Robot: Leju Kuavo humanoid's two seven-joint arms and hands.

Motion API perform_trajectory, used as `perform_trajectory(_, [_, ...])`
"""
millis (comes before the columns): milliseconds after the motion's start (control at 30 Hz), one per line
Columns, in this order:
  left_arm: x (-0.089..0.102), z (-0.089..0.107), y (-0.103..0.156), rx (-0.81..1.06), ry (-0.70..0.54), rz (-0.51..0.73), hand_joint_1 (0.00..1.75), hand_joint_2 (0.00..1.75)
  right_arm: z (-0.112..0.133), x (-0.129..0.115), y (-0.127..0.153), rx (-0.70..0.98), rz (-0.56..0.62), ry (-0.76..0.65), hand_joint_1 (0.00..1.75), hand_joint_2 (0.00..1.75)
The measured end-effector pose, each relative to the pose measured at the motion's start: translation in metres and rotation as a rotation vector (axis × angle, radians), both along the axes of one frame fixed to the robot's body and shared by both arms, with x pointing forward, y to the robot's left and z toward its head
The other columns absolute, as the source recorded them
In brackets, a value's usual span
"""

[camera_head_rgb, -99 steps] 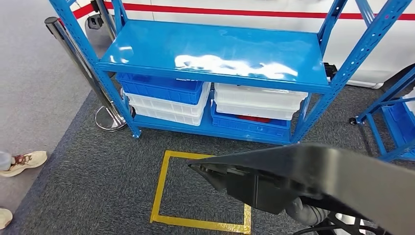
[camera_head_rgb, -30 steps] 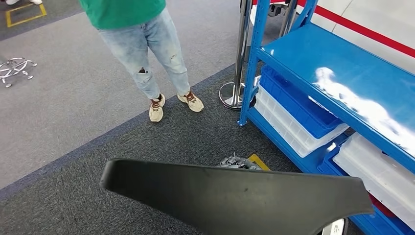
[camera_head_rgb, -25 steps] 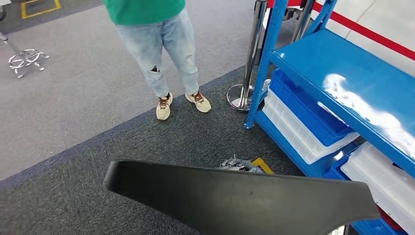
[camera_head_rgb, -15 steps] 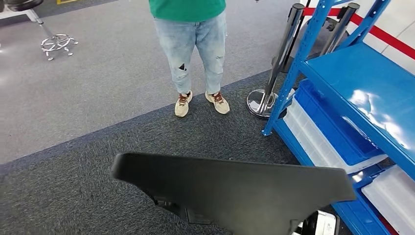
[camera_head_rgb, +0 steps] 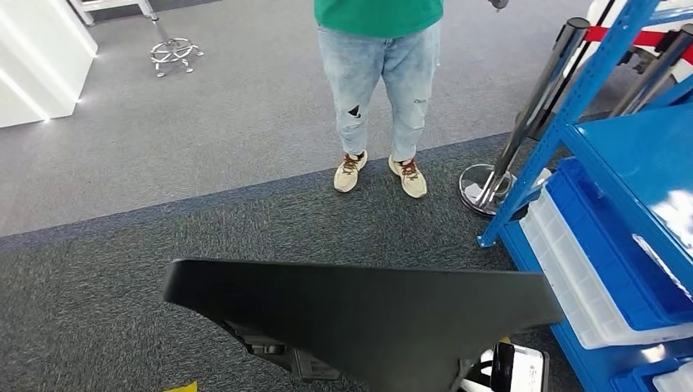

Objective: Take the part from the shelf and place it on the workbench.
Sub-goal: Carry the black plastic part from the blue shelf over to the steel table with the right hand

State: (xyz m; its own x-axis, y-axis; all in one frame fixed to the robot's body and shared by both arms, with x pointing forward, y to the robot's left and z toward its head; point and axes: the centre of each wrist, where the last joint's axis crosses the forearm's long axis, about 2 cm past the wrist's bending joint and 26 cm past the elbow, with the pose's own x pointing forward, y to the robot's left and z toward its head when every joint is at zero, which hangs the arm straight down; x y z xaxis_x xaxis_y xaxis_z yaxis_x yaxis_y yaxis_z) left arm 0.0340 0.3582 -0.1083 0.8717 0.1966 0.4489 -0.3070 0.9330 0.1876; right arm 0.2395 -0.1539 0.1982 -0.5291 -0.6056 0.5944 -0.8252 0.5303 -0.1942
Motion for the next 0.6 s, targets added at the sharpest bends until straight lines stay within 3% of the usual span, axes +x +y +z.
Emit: perform_trajectory(600, [-0.0027, -0.0011, -0.0077, -0.011, -0.010, 0.038, 0.00, 1.75, 0.0005, 0.0019, 0.0058, -0.026, 0.029, 0.001, 1.55, 1.75])
